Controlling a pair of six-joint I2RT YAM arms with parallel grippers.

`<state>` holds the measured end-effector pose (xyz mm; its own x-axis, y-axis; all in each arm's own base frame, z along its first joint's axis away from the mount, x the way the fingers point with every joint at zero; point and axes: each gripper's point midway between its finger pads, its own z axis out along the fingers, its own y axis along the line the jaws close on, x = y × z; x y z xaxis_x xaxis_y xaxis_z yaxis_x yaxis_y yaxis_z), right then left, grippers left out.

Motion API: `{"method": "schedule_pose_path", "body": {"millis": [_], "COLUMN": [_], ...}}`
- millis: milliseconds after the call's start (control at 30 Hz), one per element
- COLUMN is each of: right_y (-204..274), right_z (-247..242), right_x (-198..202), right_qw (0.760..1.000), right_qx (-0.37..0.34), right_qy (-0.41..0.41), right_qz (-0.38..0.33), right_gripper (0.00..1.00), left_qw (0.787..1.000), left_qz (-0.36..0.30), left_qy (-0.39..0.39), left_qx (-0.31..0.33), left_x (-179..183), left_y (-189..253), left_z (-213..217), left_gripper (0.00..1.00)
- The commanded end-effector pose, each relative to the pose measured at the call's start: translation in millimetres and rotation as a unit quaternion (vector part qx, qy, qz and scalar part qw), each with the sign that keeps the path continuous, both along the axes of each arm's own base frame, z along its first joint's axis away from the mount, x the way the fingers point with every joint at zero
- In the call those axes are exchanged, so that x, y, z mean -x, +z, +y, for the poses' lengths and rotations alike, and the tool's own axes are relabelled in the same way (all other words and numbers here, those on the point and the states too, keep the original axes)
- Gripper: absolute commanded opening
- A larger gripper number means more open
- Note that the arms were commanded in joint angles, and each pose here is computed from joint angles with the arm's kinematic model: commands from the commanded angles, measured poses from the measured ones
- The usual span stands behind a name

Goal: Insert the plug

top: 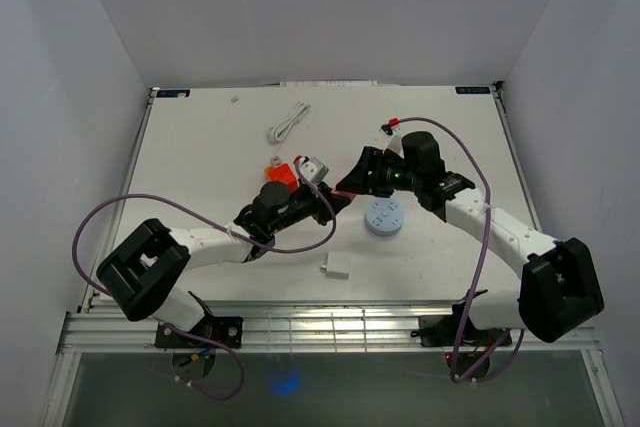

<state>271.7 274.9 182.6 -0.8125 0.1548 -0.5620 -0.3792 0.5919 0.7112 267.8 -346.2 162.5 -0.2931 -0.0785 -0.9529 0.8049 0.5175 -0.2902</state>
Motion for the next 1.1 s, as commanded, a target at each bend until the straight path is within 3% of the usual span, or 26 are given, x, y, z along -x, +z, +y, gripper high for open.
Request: {"method": "schedule_pose_path", "body": {"millis": [0, 200, 433, 567, 700, 767, 900, 1067], "right_y": [17, 20, 22, 24, 24, 23, 22, 22], "right_z": [1, 0, 0, 0, 0, 0, 3, 5], "right_x": [0, 5, 9, 10, 9, 9, 10, 9], "right_qw": [0.998, 0.997, 0.997, 0.997, 0.997, 0.997, 0.996, 0.996], "right_qx": [0.028, 0.015, 0.008, 0.004, 0.003, 0.003, -0.003, -0.007], "right_qy": [0.048, 0.069, 0.075, 0.078, 0.077, 0.077, 0.084, 0.084], "right_qz": [-0.028, -0.016, -0.010, -0.010, -0.008, -0.007, 0.003, 0.013], "right_gripper": [0.57, 0.64, 0.65, 0.62, 0.48, 0.48, 0.70, 0.79], "left_qw": [0.998, 0.997, 0.996, 0.996, 0.996, 0.996, 0.996, 0.995], "left_qz": [-0.041, -0.063, -0.075, -0.078, -0.076, -0.077, -0.086, -0.097], "left_qy": [-0.032, -0.038, -0.040, -0.040, -0.040, -0.041, -0.031, -0.015], "left_qx": [0.021, 0.020, 0.014, 0.014, 0.013, 0.012, 0.008, -0.003], "left_x": [14, 18, 19, 18, 19, 19, 17, 13], "left_y": [24, 26, 21, 22, 20, 20, 21, 18], "left_z": [0, 3, 4, 4, 3, 3, 4, 7], "left_gripper": [0.00, 0.00, 0.00, 0.00, 0.00, 0.00, 0.00, 0.00]}}
